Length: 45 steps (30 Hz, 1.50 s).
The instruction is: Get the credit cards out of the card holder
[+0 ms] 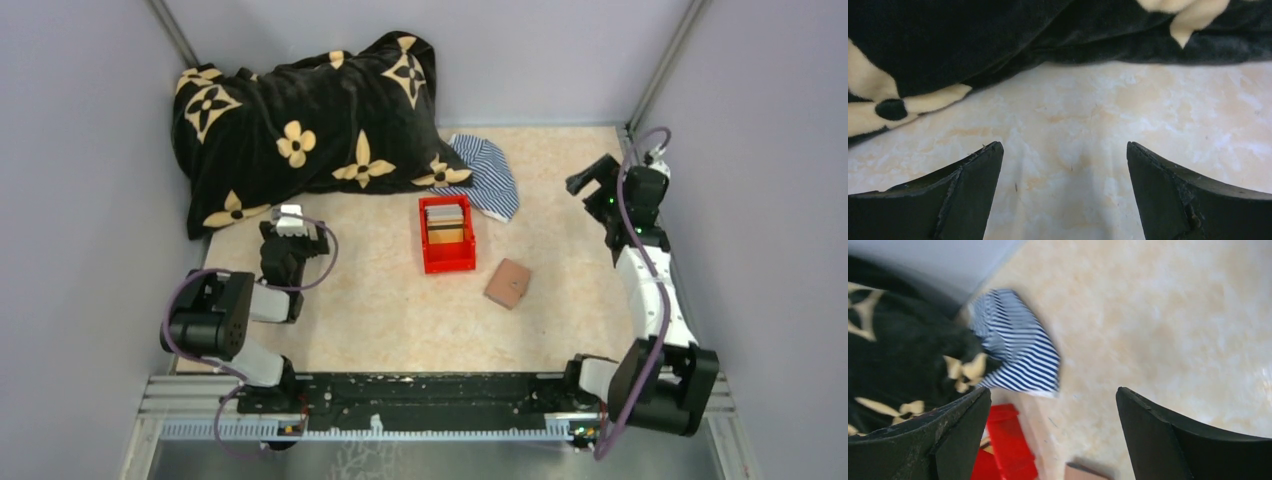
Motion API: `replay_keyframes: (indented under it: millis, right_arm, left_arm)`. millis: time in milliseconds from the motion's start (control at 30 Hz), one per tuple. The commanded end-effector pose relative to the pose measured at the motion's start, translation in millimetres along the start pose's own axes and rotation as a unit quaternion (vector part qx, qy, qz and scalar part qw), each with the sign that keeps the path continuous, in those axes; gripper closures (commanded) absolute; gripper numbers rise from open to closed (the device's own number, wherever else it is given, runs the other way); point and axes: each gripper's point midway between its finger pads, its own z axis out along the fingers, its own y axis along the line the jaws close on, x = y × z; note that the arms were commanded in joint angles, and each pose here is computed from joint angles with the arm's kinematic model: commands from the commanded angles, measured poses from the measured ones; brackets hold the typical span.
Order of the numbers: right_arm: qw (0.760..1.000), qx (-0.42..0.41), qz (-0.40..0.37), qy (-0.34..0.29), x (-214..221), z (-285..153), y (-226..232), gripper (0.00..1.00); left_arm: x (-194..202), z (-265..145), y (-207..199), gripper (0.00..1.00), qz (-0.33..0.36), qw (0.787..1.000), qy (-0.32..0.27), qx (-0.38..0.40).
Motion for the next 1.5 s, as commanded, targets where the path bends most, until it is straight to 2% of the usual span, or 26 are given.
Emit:
replay_keyframes:
  millis: [0, 100, 133, 167, 267, 333, 400, 467, 533, 633, 733, 767, 833, 867, 933, 1000, 1133, 1267, 1467]
  right_arm:
    - [0.994, 0.018, 0.065, 0.089, 57, 16, -36, 0.04]
    - [0.994, 0.024, 0.062, 0.085, 62, 17, -41, 0.08]
    - [0.995, 0.025, 0.056, 0.085, 63, 17, -40, 0.08]
    - [0.995, 0.026, 0.045, 0.084, 65, 16, -38, 0.08]
    - [0.995, 0.032, 0.007, 0.092, 73, 17, -28, 0.09]
    - [0.994, 0.032, -0.02, 0.104, 83, 21, -15, 0.09]
    - [0.992, 0.027, -0.043, 0.118, 92, 26, -1, 0.09]
    - [0.989, 0.019, -0.062, 0.133, 102, 30, 12, 0.17]
    - [0.986, 0.02, -0.085, 0.145, 111, 30, 20, 0.22]
    - [0.98, 0.047, -0.123, 0.149, 123, 26, 14, 0.26]
    - [0.976, 0.047, -0.143, 0.159, 137, 27, 18, 0.27]
    - [0.975, 0.042, -0.144, 0.166, 141, 30, 23, 0.33]
    - [0.973, 0.041, -0.139, 0.179, 148, 41, 29, 0.6]
    - [0.972, 0.043, -0.137, 0.186, 151, 48, 31, 0.7]
    - [0.97, 0.034, -0.139, 0.196, 159, 65, 37, 0.83]
    - [0.963, 0.043, -0.154, 0.216, 175, 79, 35, 0.91]
    - [0.945, 0.054, -0.193, 0.258, 217, 91, 34, 0.96]
    - [0.939, 0.033, -0.202, 0.276, 249, 88, 45, 0.97]
    - [0.937, 0.033, -0.201, 0.284, 266, 104, 45, 0.98]
  left_arm:
    - [-36, 10, 5, 0.01, -0.011, 1.0, 0.004, -0.011]
    - [-75, 11, -5, 0.01, -0.097, 0.995, 0.014, -0.004]
    - [-83, 11, -11, 0.01, -0.135, 0.99, 0.037, -0.01]
    - [-81, 7, -19, 0.01, -0.141, 0.987, 0.07, -0.012]
    - [-109, 1, -62, 0.0, -0.095, 0.994, 0.043, 0.029]
    - [-121, -4, -95, 0.0, -0.09, 0.993, 0.032, 0.071]
    - [-125, -9, -128, 0.0, -0.12, 0.984, 0.044, 0.125]
    - [-127, -13, -164, 0.0, -0.155, 0.967, 0.063, 0.193]
    - [-126, -15, -197, 0.0, -0.16, 0.952, 0.087, 0.245]
    - [-122, -23, -240, 0.0, -0.107, 0.948, 0.108, 0.279]
    - [-121, -39, -268, 0.01, -0.061, 0.952, 0.093, 0.286]
    - [-121, -41, -272, 0.01, -0.062, 0.95, 0.093, 0.293]
    - [-121, -45, -278, 0.03, -0.071, 0.945, 0.097, 0.305]
    - [-121, -47, -279, 0.04, -0.074, 0.943, 0.097, 0.309]
    - [-119, -49, -278, 0.05, -0.077, 0.943, 0.097, 0.31]
    - [-118, -51, -276, 0.06, -0.077, 0.943, 0.099, 0.307]
    - [-113, -55, -268, 0.06, -0.077, 0.946, 0.105, 0.297]
    - [-111, -60, -262, 0.06, -0.08, 0.947, 0.108, 0.292]
    - [-111, -63, -264, 0.06, -0.08, 0.944, 0.11, 0.3]
